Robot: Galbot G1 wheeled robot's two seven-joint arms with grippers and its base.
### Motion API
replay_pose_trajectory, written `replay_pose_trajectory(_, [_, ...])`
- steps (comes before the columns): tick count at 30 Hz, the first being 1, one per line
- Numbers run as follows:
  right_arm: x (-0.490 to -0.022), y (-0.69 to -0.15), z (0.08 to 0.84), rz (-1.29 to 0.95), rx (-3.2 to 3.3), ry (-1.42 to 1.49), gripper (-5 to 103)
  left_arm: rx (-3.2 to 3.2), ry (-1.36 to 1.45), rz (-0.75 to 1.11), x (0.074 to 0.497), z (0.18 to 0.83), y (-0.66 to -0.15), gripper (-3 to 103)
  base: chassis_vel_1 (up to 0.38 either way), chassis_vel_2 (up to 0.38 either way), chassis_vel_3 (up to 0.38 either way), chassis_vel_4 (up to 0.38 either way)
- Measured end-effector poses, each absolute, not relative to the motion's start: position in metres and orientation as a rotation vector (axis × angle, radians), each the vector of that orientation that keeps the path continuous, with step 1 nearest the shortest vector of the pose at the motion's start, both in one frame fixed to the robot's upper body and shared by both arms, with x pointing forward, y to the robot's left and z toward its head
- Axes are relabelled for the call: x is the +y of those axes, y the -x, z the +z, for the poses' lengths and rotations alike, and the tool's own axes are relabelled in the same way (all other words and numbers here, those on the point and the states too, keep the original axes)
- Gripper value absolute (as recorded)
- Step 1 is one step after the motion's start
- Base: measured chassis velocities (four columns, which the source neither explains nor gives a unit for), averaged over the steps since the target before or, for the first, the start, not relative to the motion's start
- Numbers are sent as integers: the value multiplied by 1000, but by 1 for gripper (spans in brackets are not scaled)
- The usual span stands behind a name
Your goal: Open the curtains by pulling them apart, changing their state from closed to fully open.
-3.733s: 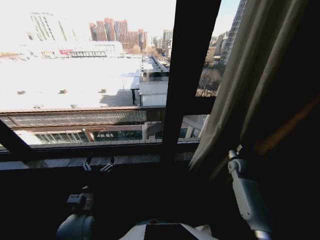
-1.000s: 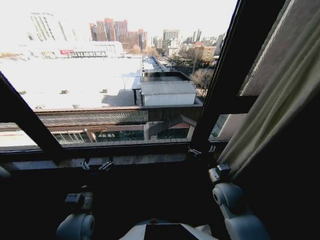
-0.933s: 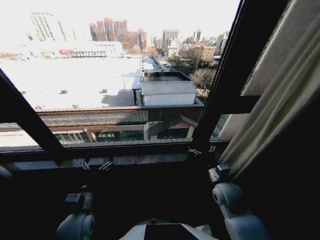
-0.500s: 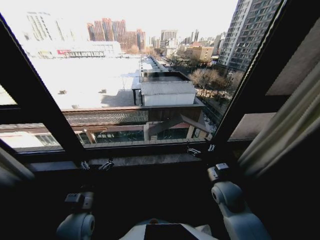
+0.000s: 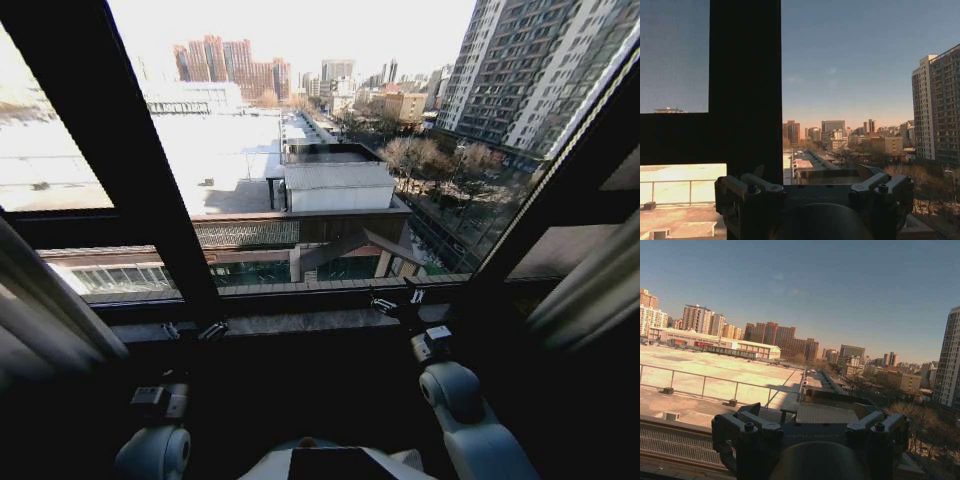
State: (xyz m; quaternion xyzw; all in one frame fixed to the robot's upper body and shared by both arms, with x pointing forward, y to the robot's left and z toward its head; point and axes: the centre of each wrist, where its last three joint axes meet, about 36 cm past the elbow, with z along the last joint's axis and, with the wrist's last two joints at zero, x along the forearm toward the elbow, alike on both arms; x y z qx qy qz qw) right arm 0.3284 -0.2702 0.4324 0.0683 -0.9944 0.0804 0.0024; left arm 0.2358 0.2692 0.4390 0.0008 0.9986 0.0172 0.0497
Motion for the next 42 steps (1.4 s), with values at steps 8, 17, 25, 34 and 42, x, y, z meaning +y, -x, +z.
replay_pose_trajectory(8, [-270, -330, 431, 254, -3117, -219, 100, 3045, -5, 52, 268, 439, -237, 100, 362, 357, -352, -349])
replay_pose_trajectory(17, [-270, -331, 429, 249, -3112, -218, 100, 3052, -1, 54, 268, 438, -237, 100, 331, 355, -325, -367])
replay_pose_trajectory(25, [-271, -334, 426, 250, -3132, -216, 100, 3057, 10, 51, 269, 434, -239, 100, 368, 347, -371, -352])
replay_pose_trajectory(34, [-266, -334, 430, 166, -3141, -252, 100, 3061, 31, 66, 273, 430, -239, 100, 243, 243, -239, -249])
replay_pose_trajectory(42, [-268, -334, 428, 173, -3134, -242, 100, 3067, 87, 68, 275, 429, -238, 100, -10, -9, 3, 1])
